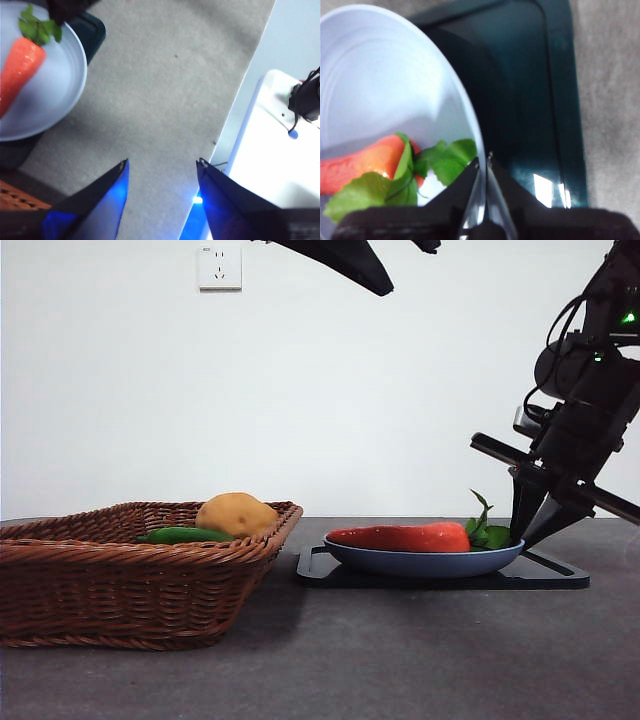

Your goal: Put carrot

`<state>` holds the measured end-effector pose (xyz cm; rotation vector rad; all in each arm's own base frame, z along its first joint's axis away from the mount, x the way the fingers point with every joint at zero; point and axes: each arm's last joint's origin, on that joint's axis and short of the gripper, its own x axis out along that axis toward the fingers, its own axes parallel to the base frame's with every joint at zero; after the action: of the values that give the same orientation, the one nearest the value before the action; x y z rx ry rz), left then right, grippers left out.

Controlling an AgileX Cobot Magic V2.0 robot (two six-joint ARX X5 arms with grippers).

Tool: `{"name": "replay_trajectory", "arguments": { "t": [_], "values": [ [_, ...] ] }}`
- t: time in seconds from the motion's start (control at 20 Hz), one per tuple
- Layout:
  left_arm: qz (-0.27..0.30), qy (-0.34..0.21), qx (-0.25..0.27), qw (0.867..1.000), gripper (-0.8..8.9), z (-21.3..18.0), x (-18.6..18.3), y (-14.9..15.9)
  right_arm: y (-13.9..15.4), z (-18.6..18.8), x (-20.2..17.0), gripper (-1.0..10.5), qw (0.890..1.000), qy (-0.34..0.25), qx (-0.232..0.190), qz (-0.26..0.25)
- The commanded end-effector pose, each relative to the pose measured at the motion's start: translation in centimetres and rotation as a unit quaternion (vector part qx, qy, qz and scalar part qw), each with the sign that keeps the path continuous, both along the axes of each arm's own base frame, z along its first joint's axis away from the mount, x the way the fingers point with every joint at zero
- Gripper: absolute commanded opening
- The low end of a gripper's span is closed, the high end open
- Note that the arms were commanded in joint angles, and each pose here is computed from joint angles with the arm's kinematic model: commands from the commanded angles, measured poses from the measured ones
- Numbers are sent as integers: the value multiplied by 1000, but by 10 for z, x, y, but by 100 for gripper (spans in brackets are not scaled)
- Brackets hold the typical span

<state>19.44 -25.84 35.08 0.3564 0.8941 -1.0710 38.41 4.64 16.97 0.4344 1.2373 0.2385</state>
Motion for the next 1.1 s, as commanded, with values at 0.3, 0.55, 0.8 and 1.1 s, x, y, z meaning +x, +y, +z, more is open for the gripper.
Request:
{"name": "replay_trajectory", "arguments": {
  "t": [0.3,0.55,0.8,1.1],
  "values": [
    [12,-66,-36,997,243,8,8,-12,-5,8,1,246,1000,-11,-7,19],
    [103,-221,-62,968,241,26,27,-15,-17,74,-42,167,999,-11,-23,37],
    [178,-268,-72,944,4,34,52,1,-13,143,-99,6,992,-87,-44,77],
    [262,-246,-66,931,6,40,77,46,4,205,-164,2,960,-235,-134,72]
  ]
}}
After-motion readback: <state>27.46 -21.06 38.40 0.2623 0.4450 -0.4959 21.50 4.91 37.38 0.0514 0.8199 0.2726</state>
